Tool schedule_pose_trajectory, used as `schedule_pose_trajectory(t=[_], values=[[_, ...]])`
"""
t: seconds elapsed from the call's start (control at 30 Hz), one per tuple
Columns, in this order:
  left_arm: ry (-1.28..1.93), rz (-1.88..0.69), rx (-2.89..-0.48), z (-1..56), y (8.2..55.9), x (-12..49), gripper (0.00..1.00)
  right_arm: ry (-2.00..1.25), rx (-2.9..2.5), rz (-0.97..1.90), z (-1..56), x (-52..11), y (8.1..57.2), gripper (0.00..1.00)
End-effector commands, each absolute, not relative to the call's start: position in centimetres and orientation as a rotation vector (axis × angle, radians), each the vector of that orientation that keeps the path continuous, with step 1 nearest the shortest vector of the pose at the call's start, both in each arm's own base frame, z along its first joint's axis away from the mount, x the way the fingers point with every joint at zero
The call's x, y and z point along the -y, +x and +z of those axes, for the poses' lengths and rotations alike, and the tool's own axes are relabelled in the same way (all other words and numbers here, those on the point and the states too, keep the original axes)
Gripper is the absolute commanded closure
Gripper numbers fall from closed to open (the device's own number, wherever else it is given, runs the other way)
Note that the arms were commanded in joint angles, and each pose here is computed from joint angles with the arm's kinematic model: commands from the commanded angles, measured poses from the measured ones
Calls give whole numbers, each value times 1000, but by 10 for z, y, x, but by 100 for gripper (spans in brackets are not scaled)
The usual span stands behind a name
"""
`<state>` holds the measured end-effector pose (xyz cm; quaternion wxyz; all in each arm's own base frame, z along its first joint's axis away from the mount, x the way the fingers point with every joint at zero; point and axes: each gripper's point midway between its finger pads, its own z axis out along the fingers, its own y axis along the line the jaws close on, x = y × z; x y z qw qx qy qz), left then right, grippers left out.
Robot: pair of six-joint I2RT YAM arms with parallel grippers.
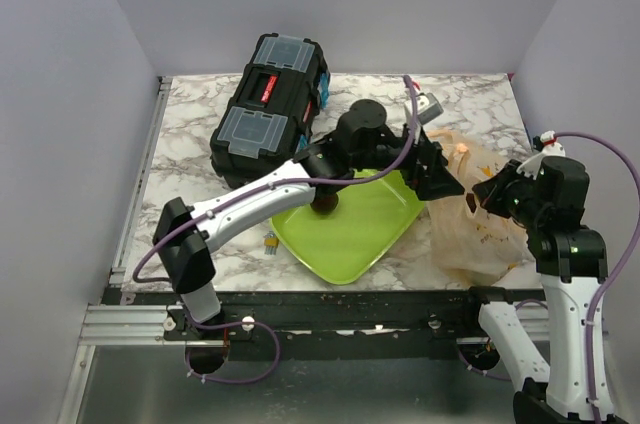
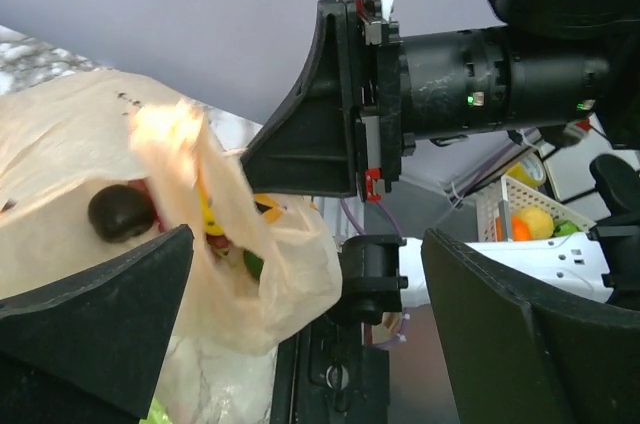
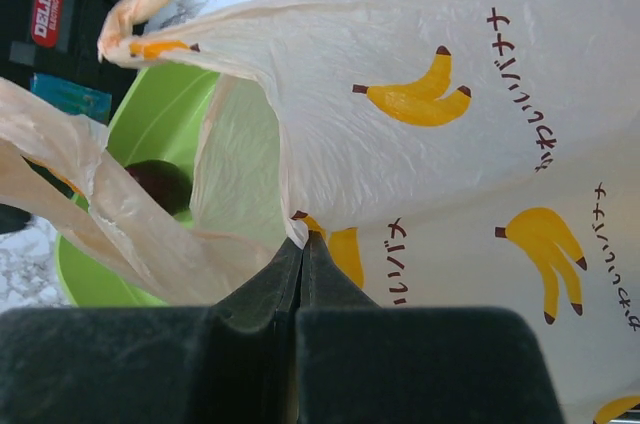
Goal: Take the fake fruits out of the plastic bag
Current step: Adjust the plastic bag at the center of the board.
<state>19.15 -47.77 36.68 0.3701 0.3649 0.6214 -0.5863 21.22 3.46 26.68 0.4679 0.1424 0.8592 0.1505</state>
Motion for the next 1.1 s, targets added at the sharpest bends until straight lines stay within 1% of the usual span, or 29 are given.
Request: schedule_pose_trajectory(t=[0.0, 0.07, 0.13, 0.2, 0.23, 0.27, 0.3, 0.33, 0.37, 0.4, 0.43, 0.47, 0.6, 0.67, 0.73, 0.8, 0.83, 0.9, 1.07], values=[[979, -1493, -1517, 375, 200, 509, 7, 361, -2036, 360, 290, -32, 210, 99], [986, -1515, -1525, 376, 202, 518, 13, 364, -2039, 360, 291, -32, 210, 99], [995, -1537, -1534, 374, 202, 525, 25, 367, -2044, 356, 291, -31, 210, 99], [1012, -1546, -1543, 374, 199, 524, 48, 375, -2039, 344, 292, -29, 209, 99], [1014, -1541, -1543, 373, 198, 522, 58, 382, -2032, 335, 294, -27, 209, 99], [1010, -1536, -1536, 373, 196, 519, 64, 388, -2027, 327, 294, -26, 209, 99], [1005, -1524, -1534, 370, 195, 515, 75, 395, -2020, 323, 295, -25, 210, 99], [1000, -1511, -1519, 371, 193, 511, 84, 399, -2017, 321, 295, -24, 210, 99], [997, -1496, -1508, 370, 192, 507, 87, 399, -2018, 324, 295, -24, 211, 99], [991, -1471, -1497, 370, 192, 502, 88, 398, -2018, 332, 295, -26, 212, 99], [982, -1445, -1501, 372, 193, 498, 88, 397, -2017, 338, 295, -26, 213, 99], [969, -1416, -1519, 371, 195, 493, 85, 393, -2018, 343, 295, -27, 214, 99], [930, -1331, -1532, 375, 199, 475, 63, 394, -2019, 326, 295, -25, 213, 99], [921, -1306, -1513, 380, 198, 466, 54, 397, -2017, 315, 294, -23, 213, 99], [885, -1281, -1512, 384, 201, 459, 40, 397, -2022, 312, 293, -23, 212, 99], [822, -1231, -1544, 383, 213, 456, 22, 397, -2021, 317, 292, -24, 212, 99], [808, -1221, -1546, 384, 217, 457, 16, 396, -2020, 319, 292, -24, 213, 99], [817, -1228, -1548, 386, 222, 465, 11, 397, -2018, 320, 293, -24, 213, 99], [872, -1256, -1598, 380, 231, 496, 10, 391, -2007, 334, 300, -26, 215, 99]])
